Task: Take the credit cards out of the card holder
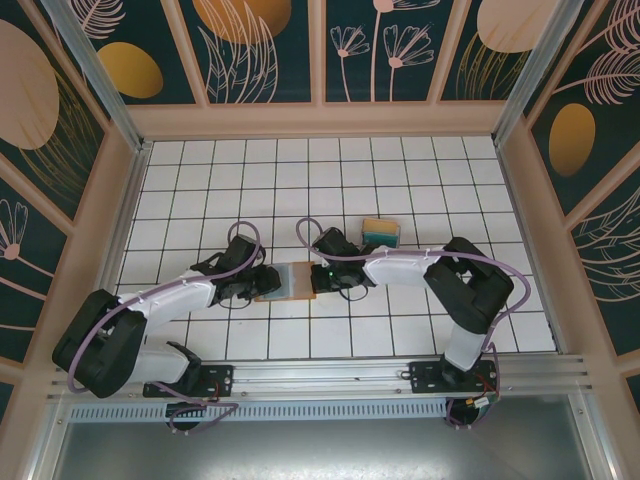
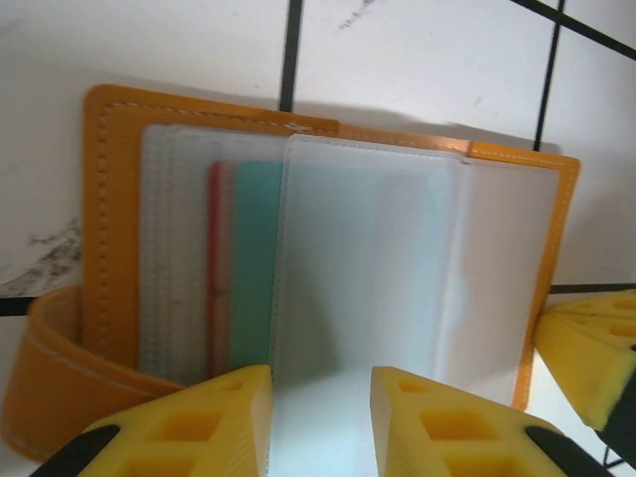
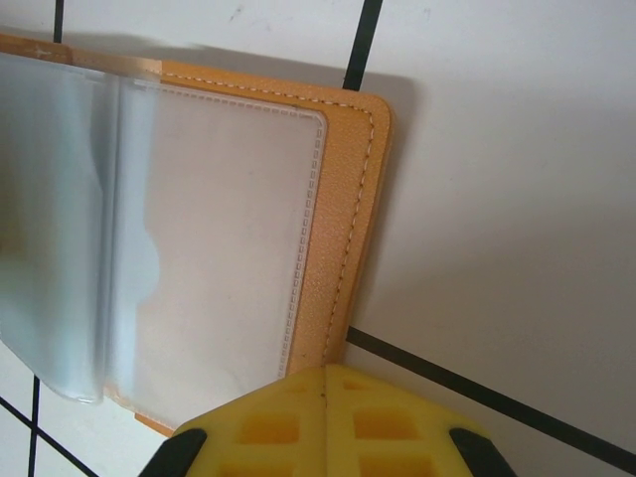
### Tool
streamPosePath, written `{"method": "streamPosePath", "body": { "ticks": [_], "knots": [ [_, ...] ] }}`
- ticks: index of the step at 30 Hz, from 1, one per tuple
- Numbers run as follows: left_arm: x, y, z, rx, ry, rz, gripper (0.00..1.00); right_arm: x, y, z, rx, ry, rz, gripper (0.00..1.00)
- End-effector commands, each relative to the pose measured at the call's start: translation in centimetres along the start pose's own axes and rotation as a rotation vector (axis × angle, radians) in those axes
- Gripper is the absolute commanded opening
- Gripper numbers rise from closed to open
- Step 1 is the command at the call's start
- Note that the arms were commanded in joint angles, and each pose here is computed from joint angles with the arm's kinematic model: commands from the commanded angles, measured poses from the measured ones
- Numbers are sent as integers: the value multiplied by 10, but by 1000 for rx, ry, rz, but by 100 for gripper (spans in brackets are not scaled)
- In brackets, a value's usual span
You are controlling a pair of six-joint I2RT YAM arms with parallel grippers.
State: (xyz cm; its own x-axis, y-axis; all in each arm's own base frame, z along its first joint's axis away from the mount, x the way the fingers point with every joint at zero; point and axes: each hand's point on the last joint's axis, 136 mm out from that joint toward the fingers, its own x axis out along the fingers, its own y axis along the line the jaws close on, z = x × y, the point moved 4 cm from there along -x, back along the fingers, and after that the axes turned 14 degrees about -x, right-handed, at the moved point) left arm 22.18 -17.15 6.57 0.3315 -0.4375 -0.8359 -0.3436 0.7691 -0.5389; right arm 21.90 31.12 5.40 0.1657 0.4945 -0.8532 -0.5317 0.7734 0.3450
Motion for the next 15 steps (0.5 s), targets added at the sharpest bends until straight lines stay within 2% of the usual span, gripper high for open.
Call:
{"method": "streamPosePath", "body": {
  "ticks": [1, 5, 11, 15],
  "knots": [
    [0, -10, -5, 18, 38, -78, 35, 8, 1, -5, 10, 31, -10, 0],
    [-1, -12, -5, 24, 41, -96, 39, 8, 1, -4, 8, 32, -14, 0],
    [-1, -23, -9, 42, 78, -160, 57, 10, 1, -4, 6, 38, -15, 0],
    [1, -22, -8, 39, 78, -143, 59, 10, 1, -4, 4, 41, -18, 0]
  ]
}}
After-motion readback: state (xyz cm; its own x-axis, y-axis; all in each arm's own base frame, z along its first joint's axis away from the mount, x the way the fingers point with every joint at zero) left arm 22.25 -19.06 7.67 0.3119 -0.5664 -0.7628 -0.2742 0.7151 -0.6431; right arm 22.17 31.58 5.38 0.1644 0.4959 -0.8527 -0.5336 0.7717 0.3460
